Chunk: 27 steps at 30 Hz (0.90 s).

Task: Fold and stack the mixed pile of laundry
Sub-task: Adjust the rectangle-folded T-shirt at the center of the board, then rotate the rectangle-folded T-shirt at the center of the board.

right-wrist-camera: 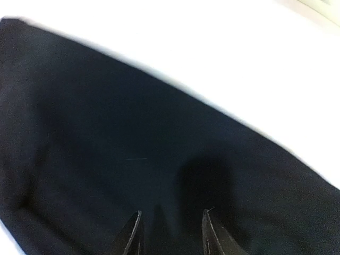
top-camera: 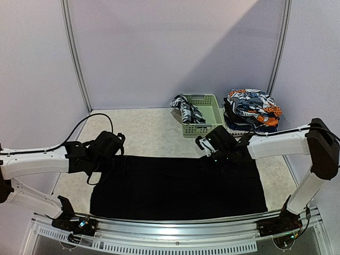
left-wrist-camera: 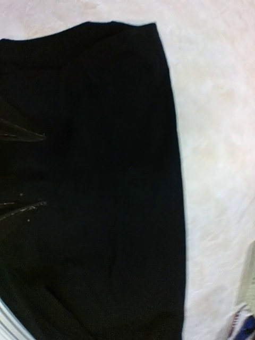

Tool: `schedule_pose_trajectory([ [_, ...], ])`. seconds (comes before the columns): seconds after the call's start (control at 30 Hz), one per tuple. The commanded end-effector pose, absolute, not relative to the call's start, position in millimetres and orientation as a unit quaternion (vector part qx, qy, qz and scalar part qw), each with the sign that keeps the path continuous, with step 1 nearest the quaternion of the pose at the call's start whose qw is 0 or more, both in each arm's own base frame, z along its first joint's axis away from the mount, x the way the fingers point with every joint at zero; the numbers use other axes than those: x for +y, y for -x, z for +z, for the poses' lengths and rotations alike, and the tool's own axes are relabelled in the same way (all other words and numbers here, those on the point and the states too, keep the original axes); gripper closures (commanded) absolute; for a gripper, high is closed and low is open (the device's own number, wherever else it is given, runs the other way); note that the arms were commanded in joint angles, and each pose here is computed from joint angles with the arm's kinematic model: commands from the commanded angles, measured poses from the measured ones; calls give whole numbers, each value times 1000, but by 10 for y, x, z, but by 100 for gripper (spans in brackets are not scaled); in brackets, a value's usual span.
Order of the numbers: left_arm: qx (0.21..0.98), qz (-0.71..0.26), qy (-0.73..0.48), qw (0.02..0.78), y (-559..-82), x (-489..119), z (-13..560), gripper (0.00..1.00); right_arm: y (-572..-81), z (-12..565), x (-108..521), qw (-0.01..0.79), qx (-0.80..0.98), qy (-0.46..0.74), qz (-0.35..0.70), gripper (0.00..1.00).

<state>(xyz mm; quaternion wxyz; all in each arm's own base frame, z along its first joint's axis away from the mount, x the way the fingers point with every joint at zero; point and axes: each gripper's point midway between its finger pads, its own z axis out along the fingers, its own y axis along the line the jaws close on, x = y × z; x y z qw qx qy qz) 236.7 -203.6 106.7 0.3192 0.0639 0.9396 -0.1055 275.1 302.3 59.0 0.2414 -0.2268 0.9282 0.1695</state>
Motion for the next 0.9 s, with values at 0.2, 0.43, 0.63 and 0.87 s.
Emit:
schedule_pose_trajectory([
  [0.2,965,-115,-126,199,-1907,-2536,480,69,-3067,237,2021,232,968,80,46,62],
  [0.43,968,-102,-138,181,-1902,-2538,223,72,-2974,-8,1816,201,977,68,-3,62],
  [0.63,976,-63,-122,171,-2185,-2208,-23,73,-2847,-118,1788,175,982,66,1,63],
  [0.87,982,-45,-82,164,-2723,-1938,-146,74,-2715,-110,1922,149,985,66,49,63],
])
